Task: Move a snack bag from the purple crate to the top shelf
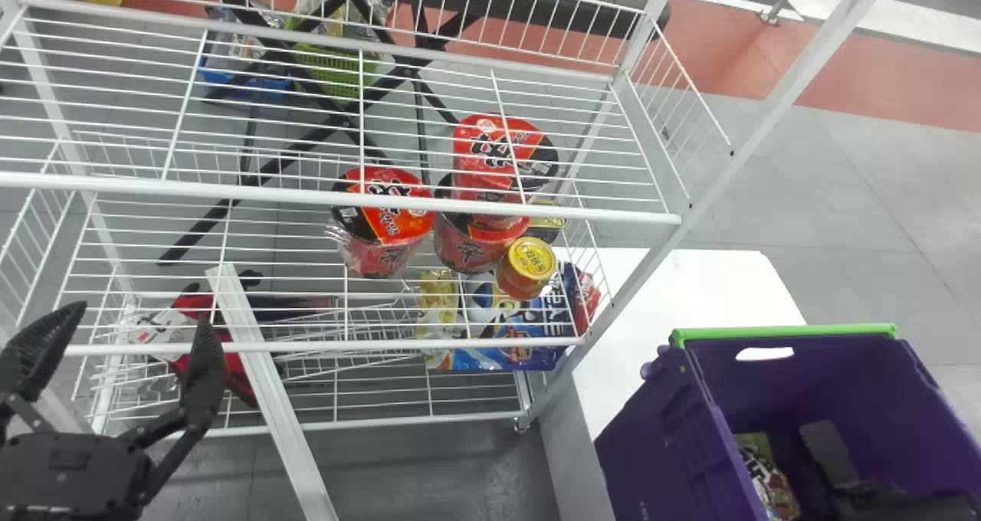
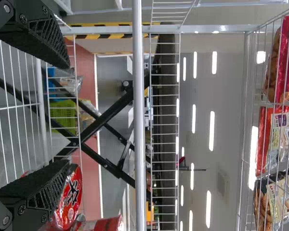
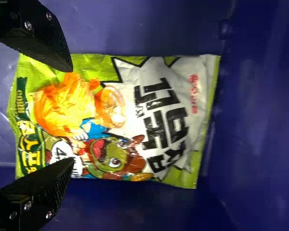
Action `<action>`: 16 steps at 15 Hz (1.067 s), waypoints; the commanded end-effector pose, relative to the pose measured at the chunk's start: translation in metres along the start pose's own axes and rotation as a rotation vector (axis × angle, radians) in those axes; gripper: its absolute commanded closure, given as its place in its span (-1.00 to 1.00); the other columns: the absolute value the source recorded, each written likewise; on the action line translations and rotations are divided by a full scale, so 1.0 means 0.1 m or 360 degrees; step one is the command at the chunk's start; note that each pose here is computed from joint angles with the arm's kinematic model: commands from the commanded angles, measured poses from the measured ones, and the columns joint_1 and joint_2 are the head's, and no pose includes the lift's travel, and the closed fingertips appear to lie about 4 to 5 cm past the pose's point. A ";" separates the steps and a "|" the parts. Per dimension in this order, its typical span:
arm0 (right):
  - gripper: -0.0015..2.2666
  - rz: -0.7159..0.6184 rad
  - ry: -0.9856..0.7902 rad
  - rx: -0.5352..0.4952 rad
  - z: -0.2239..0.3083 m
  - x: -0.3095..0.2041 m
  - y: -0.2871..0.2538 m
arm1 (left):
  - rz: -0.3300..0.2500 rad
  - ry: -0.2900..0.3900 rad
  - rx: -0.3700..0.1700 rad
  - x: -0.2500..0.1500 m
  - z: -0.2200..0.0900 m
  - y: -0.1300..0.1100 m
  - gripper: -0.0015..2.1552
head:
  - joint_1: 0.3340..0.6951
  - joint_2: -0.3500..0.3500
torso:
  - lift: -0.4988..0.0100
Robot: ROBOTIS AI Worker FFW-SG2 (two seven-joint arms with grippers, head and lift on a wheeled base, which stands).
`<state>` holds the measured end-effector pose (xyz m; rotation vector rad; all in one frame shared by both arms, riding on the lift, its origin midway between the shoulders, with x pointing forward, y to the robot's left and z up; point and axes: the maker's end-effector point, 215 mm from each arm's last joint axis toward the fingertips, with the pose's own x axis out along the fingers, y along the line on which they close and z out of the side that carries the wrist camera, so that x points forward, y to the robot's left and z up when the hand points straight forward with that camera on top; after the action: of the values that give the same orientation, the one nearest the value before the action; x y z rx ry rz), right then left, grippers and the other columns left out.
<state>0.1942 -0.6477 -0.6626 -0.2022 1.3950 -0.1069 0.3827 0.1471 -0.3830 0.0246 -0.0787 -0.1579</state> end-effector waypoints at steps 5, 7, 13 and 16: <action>-0.84 0.0010 0.0014 0.0005 -0.08 0.04 0.01 | 0.0006 -0.0002 0.0000 0.00 -0.02 0.02 -0.88 | 1.00 -1.00 | -0.83; -0.84 0.0021 -0.0008 0.0014 -0.02 0.08 0.01 | 0.0003 0.0003 0.0007 0.00 -0.05 0.03 -0.88 | 1.00 -1.00 | -0.83; -0.84 0.0095 0.0000 0.0053 -0.07 0.16 0.16 | 0.0005 0.0005 0.0003 0.04 -0.14 0.07 -0.88 | 1.00 -1.00 | -0.83; -0.84 0.0094 0.0024 0.0064 -0.13 0.15 0.12 | 0.0004 -0.0001 0.0002 0.05 -0.13 0.07 -0.88 | 1.00 -1.00 | -0.83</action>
<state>0.1865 -0.6369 -0.6822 -0.1279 1.4043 -0.0828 0.3894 0.1534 -0.3953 0.0252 -0.0783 -0.1552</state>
